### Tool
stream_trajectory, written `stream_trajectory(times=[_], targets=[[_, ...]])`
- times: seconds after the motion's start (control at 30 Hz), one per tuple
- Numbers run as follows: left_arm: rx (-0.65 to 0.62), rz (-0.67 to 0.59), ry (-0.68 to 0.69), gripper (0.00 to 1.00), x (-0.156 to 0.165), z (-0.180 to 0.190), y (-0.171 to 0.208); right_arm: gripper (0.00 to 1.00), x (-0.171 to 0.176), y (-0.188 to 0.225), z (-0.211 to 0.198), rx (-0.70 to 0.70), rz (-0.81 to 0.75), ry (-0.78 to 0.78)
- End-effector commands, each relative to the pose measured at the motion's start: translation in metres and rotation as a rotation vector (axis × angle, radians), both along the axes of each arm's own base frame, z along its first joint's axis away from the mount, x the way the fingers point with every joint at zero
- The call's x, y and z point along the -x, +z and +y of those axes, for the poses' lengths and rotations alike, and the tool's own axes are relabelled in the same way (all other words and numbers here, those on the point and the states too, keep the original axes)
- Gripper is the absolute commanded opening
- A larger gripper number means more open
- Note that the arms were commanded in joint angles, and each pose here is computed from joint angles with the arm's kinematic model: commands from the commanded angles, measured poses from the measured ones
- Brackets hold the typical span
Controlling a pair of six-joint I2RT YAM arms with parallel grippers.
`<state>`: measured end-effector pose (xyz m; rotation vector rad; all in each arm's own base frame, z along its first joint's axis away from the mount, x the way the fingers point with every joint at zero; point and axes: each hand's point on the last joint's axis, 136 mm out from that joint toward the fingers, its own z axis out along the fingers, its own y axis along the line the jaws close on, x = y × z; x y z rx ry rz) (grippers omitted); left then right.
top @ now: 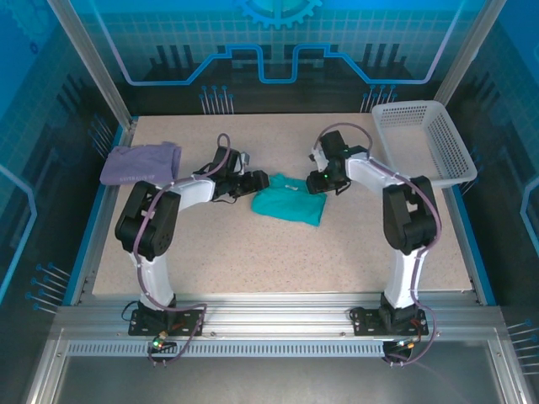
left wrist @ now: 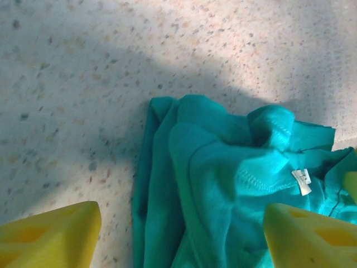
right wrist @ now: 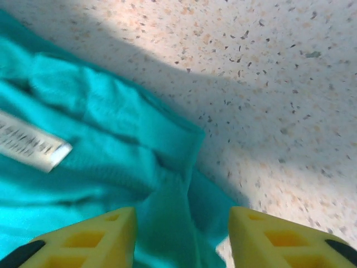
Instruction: Fold the inside-out t-shirt
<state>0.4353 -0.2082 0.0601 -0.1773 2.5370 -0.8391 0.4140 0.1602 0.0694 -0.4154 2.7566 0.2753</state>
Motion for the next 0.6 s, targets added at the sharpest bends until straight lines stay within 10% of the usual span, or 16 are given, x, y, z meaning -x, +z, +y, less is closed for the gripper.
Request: stream_trajectory(times=[0.0,0.57], targets=[[-0.029,0.029,-0.061,0.82,0.013,0.001,0.011,0.51,0.021,0.019,-0.013,-0.003,0.002,-0.036],[0.031,0.299,-0.246,0.75,0.031,-0.036,-0.031,0.47,0.051,-0.053,-0.006,-0.144,0.202,-0.191]])
